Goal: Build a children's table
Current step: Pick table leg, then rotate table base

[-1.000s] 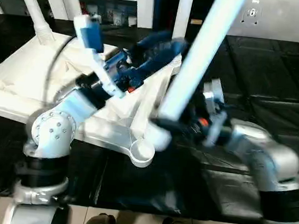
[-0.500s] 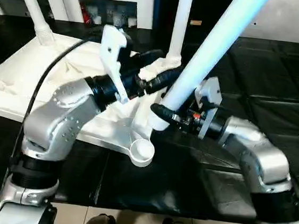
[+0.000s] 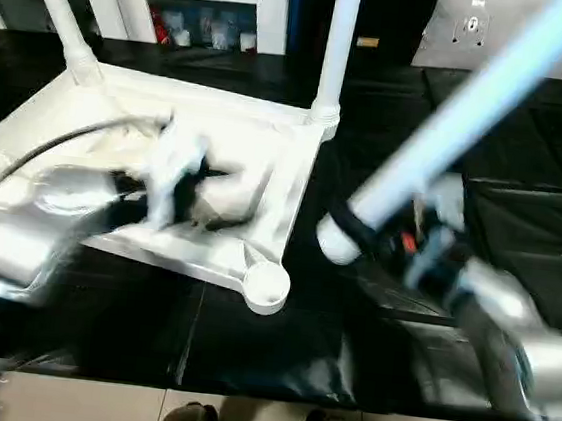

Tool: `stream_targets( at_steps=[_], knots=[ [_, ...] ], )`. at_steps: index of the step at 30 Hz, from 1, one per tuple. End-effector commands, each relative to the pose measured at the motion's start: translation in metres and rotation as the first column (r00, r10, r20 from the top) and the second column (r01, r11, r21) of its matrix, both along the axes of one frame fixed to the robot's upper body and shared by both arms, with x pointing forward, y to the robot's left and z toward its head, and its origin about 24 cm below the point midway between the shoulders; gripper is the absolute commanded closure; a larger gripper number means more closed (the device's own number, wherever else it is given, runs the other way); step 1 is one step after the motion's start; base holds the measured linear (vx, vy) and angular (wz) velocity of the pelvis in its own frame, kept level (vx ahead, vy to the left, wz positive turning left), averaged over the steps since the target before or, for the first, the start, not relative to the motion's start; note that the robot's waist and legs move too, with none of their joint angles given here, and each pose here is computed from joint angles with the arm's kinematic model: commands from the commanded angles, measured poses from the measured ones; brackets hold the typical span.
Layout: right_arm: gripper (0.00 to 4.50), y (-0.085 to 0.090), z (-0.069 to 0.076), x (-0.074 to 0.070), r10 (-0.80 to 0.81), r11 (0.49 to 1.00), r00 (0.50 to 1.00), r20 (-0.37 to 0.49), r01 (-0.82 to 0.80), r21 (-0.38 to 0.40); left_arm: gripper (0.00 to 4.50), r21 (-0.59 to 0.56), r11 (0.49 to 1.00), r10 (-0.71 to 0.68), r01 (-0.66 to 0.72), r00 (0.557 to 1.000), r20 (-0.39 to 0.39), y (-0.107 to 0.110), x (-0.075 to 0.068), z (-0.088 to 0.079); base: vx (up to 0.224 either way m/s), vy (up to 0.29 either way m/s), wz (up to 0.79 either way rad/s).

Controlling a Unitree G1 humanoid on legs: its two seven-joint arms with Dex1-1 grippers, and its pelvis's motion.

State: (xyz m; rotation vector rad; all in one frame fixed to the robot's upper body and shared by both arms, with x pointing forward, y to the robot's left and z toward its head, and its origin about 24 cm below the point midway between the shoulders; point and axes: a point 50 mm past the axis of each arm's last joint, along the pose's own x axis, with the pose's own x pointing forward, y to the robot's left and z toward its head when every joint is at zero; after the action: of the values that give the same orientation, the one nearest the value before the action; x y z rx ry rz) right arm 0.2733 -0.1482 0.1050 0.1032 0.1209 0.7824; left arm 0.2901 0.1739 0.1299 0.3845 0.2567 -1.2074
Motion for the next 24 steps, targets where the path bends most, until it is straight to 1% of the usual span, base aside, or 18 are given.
stream_targets(
  at_steps=[1, 4, 5, 6, 7, 9, 10, 11, 12, 13, 14, 16, 18, 24],
  knots=[
    [2.6, -0.001, 0.002, -0.005, 0.0, 1.0, 1.0, 0.007, 0.0, 0.004, 0.93, 0.05, 0.995, -0.081, 0.082, 0.996, -0.027, 0.005, 0.001, -0.006, 0.0, 0.0, 0.0],
    [2.6, -0.001, 0.001, -0.008, -0.003, 1.0, 1.0, 0.001, 0.003, 0.003, 1.13, 0.108, 0.983, -0.144, 0.147, 0.989, -0.041, 0.009, 0.005, -0.01, 0.0, 0.0, 0.0],
    [2.6, -0.001, 0.0, -0.009, -0.004, 1.0, 1.0, -0.001, 0.004, 0.002, 1.27, 0.152, 0.97, -0.185, 0.189, 0.982, -0.04, 0.011, 0.007, -0.013, 0.0, 0.0, 0.0],
    [2.6, -0.001, 0.0, -0.009, -0.004, 1.0, 1.0, -0.001, 0.004, 0.001, 1.39, 0.16, 0.968, -0.188, 0.192, 0.981, -0.041, 0.011, 0.007, -0.014, 0.0, 0.0, 0.0],
    [2.6, -0.001, -0.001, -0.01, -0.006, 1.0, 1.0, -0.002, 0.006, 0.0, 1.45, 0.197, 0.958, -0.202, 0.207, 0.978, -0.046, 0.012, 0.01, -0.017, 0.0, 0.0, 0.0],
    [2.6, -0.002, -0.001, -0.011, -0.008, 1.0, 1.0, -0.005, 0.008, 0.003, 1.5, 0.237, 0.944, -0.223, 0.228, 0.974, -0.048, 0.013, 0.013, -0.02, 0.0, 0.0, 0.0],
    [2.6, -0.002, -0.001, -0.011, -0.008, 1.0, 1.0, -0.005, 0.008, 0.003, 1.57, 0.237, 0.944, -0.223, 0.228, 0.974, -0.048, 0.013, 0.013, -0.02, 0.0, 0.0, 0.0],
    [2.6, -0.002, -0.001, -0.012, -0.005, 1.0, 1.0, -0.008, 0.005, 0.0, 1.69, 0.26, 0.933, -0.243, 0.248, 0.969, -0.053, 0.013, 0.015, -0.022, 0.0, 0.0, 0.0],
    [2.6, -0.002, -0.002, -0.013, -0.003, 1.0, 1.0, -0.01, 0.003, -0.001, 1.69, 0.268, 0.929, -0.251, 0.257, 0.966, -0.056, 0.014, 0.015, -0.022, 0.0, 0.0, 0.0],
    [2.6, -0.002, -0.002, -0.014, -0.002, 1.0, 1.0, -0.012, 0.002, -0.003, 1.86, 0.274, 0.926, -0.252, 0.26, 0.965, -0.065, 0.015, 0.016, -0.023, 0.0, 0.0, 0.0],
    [2.6, -0.002, -0.003, -0.014, -0.002, 1.0, 1.0, -0.015, 0.002, -0.004, 1.88, 0.277, 0.923, -0.258, 0.269, 0.963, -0.074, 0.016, 0.017, -0.024, 0.0, 0.0, 0.0],
    [2.6, -0.003, -0.003, -0.015, -0.001, 1.0, 1.0, -0.018, 0.001, -0.007, 2.06, 0.288, 0.913, -0.272, 0.289, 0.957, -0.1, 0.019, 0.018, -0.025, 0.0, 0.0, 0.0],
    [2.6, -0.004, -0.003, -0.015, -0.001, 1.0, 1.0, -0.019, 0.001, -0.009, 2.28, 0.302, 0.906, -0.277, 0.297, 0.955, -0.11, 0.021, 0.018, -0.026, 0.0, 0.0, 0.0],
    [2.6, -0.003, -0.003, -0.015, 0.005, 1.0, 1.0, -0.022, -0.005, -0.012, 2.78, 0.313, 0.904, -0.273, 0.292, 0.956, -0.104, 0.026, 0.019, -0.031, 0.0, 0.0, 0.0]
  ],
)
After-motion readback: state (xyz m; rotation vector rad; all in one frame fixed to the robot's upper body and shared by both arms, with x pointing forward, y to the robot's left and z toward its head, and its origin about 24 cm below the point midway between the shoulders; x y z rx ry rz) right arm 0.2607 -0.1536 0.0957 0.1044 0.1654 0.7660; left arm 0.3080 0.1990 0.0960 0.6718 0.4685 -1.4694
